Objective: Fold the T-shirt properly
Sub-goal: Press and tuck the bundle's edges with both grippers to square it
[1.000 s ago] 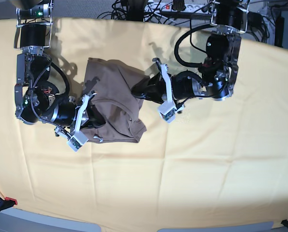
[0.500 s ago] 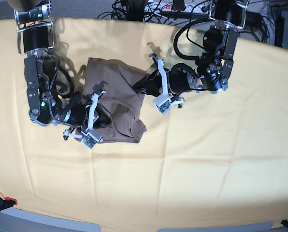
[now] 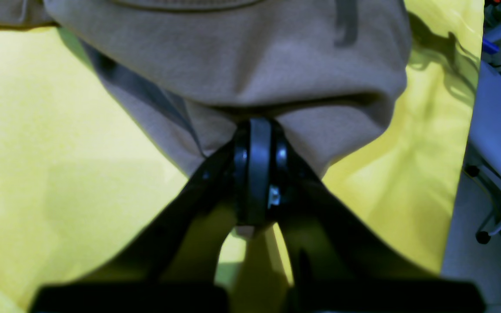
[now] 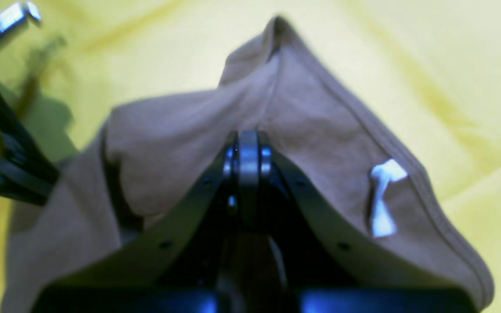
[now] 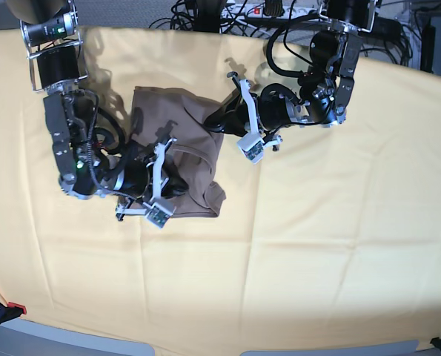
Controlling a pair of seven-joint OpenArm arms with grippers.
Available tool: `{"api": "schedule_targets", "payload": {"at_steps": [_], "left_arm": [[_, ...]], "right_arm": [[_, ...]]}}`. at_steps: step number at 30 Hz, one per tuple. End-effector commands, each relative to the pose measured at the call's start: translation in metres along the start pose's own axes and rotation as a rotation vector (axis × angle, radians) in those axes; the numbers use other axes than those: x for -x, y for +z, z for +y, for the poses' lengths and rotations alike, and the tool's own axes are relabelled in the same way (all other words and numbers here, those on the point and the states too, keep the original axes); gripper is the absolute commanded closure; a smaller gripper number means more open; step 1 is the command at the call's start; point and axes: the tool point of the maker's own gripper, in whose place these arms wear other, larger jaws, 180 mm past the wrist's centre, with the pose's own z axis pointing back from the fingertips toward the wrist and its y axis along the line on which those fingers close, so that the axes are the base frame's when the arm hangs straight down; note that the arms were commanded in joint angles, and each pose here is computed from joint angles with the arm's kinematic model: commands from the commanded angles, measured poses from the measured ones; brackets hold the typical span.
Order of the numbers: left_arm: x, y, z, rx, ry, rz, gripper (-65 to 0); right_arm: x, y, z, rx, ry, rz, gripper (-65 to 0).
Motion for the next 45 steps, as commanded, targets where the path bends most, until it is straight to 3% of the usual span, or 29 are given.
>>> {"api": "schedule_targets", "payload": {"at_steps": [1,6,10,12,14,20,24,36,41,45], "left_arm": [[-0.016,-0.001,-0.004,0.015,-0.012,-0.054,0.0],[-0.014,-0.001,-0.004,0.014,-0.013,-0.046,0.0],[-0.013,-0.001,-0.003,0.012,-0.014,-0.041,0.0],[-0.014,-0.001,-0.003,0.012,-0.016,-0.041,0.0],[-0.014,-0.001,-0.003,0.011,-0.018,-0.040,0.0],[-0.014,-0.001,-0.003,0.010,-0.019,-0.039,0.0],[-0.013,-0.001,-0.003,0.010,-0.018,-0.038,0.0],[-0.014,-0.001,-0.003,0.010,-0.019,-0.039,0.0],[-0.014,-0.002,-0.003,0.010,-0.018,-0.039,0.0],[-0.014,-0.001,-0.003,0.011,-0.018,-0.040,0.0]], "right_arm": [[-0.016,0.003,-0.007,0.022,0.044,-0.039,0.0],[0.000,-0.001,-0.016,0.099,0.158,0.059,0.0],[0.015,0.018,-0.068,0.364,0.112,0.134,0.0],[0.016,0.025,-0.079,0.405,0.077,0.130,0.0],[0.012,0.024,-0.067,0.331,0.061,0.097,0.0],[-0.015,0.022,-0.005,-0.009,0.037,-0.025,0.0],[-0.031,0.026,0.020,-0.153,-0.026,-0.111,0.0],[-0.039,0.037,0.058,-0.377,-0.137,-0.137,0.0],[-0.038,0.036,0.064,-0.397,-0.155,-0.144,0.0],[-0.011,0.028,0.069,-0.360,-0.158,-0.067,0.0]]}}
